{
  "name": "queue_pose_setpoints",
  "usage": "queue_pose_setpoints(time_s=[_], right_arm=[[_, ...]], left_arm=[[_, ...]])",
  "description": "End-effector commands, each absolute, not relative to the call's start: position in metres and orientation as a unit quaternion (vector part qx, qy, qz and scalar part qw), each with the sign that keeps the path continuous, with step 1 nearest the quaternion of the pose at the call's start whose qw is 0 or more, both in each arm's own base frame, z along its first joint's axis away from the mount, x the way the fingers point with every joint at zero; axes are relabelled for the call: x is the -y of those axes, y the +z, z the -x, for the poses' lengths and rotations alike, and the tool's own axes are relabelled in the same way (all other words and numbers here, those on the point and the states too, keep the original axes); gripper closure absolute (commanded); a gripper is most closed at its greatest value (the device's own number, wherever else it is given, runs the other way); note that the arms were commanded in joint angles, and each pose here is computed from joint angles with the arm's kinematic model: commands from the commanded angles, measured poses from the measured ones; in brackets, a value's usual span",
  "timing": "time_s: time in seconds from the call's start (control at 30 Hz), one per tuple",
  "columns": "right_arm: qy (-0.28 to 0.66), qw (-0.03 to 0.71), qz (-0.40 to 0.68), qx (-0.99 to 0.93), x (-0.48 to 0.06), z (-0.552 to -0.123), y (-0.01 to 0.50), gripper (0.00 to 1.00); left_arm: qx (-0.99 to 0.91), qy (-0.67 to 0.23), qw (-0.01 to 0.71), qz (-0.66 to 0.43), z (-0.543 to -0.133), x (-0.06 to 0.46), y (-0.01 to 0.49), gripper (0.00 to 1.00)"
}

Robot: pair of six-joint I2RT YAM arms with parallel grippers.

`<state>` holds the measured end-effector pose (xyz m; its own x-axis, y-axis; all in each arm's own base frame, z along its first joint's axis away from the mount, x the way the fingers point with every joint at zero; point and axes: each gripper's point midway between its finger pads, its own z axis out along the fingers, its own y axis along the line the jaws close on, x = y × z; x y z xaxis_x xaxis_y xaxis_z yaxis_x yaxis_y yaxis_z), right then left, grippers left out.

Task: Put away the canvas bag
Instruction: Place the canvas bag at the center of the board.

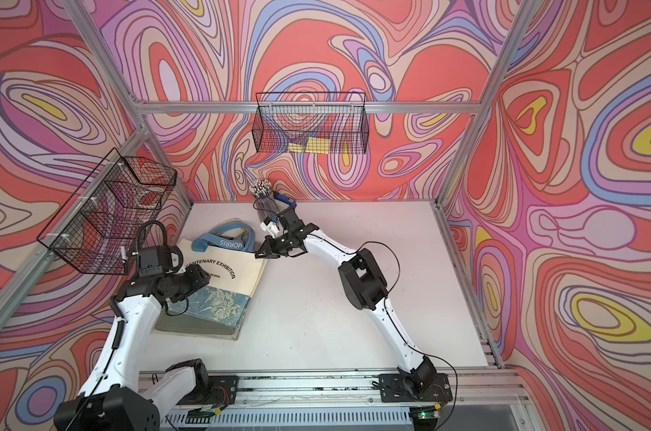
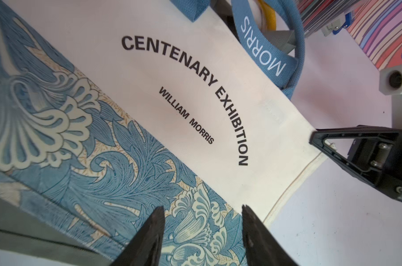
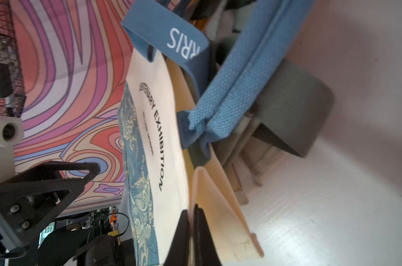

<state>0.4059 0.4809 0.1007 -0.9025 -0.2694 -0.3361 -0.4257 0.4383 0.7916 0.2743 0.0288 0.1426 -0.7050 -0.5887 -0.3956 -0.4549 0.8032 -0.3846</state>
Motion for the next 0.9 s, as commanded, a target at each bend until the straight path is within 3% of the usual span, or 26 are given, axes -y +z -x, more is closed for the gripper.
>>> queue_pose_setpoints(time_s=[0.0,0.3,0.63,0.73,0.87], right_arm=[[0.455,0.098,0.222,-0.857,-0.470,-0.414,0.073,0.91],[0.452,0.129,0.237,-0.850,-0.482,-0.435,0.081,0.70],[0.349,0.277,0.316,-0.838,-0.434,-0.431,0.152,0.59],[0.312,0.305,0.323,-0.840,-0.408,-0.423,0.166,0.57],[0.284,0.358,0.314,-0.833,-0.367,-0.413,0.193,0.57]], left_arm=[[-0.902,-0.183,0.222,0.320,-0.281,-0.014,0.116,0.46],[-0.902,-0.214,0.203,0.314,-0.284,0.029,0.098,0.46],[-0.922,-0.182,0.151,0.308,-0.271,0.027,0.051,0.47],[-0.919,-0.190,0.189,0.289,-0.279,0.028,0.070,0.46],[-0.903,-0.181,0.304,0.244,-0.290,0.020,0.132,0.43]])
